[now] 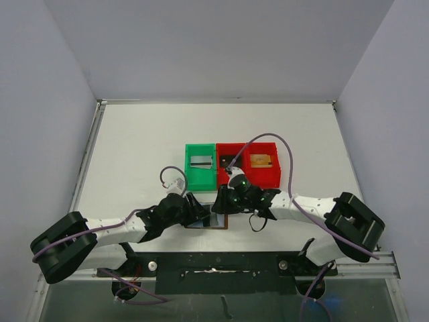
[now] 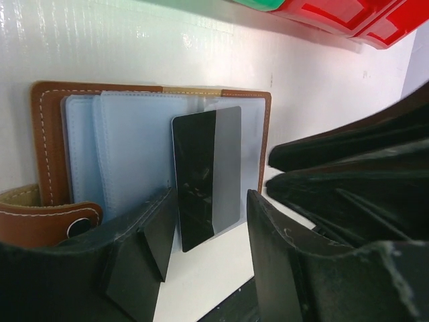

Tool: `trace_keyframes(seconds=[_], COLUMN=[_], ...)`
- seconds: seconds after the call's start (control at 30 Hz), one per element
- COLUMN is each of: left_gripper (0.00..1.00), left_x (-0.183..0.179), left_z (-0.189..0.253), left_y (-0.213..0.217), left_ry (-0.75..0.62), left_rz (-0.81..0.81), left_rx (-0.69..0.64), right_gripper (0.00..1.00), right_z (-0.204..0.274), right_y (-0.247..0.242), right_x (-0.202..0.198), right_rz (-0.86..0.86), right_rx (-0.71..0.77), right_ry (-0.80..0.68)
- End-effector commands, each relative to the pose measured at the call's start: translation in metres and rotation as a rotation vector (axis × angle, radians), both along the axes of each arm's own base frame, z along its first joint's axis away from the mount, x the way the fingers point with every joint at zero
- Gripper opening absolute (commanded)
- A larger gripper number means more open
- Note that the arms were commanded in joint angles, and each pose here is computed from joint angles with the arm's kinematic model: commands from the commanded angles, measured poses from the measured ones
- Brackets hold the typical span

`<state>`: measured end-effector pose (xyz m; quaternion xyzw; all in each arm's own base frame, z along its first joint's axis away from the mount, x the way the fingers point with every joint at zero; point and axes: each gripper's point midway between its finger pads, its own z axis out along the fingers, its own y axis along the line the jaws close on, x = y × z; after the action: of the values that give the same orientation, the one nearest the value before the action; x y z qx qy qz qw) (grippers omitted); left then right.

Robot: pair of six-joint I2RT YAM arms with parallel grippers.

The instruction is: Take the credit cards out of the card holder

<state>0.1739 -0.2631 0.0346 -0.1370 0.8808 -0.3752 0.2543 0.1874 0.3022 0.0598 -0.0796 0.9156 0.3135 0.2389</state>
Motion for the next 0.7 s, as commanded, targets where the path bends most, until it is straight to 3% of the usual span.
trace_keyframes(seconds=[0.0, 0.43, 0.67], left_gripper=[0.46, 0.48, 0.28], left_x=[-0.002, -0.016, -0.014], left_z=[-0.006, -0.024, -0.019], left_y=[0.008, 0.018, 0.010], left_ry=[0.000, 0.035, 0.037], left_rz=[0.010, 0.046, 0.038], left_rx=[0.018, -0.071, -0.111], right_gripper=[0.34, 0.26, 0.25], right_z=[-0.007, -0.063, -0.065], right_y=[0.016, -0.019, -0.021], right_x=[-0.002, -0.027, -0.027], right_rz=[0.011, -0.059, -0.063], right_rx=[0.050, 0.005, -0.005], right_ry=[0.034, 0.164, 0.164])
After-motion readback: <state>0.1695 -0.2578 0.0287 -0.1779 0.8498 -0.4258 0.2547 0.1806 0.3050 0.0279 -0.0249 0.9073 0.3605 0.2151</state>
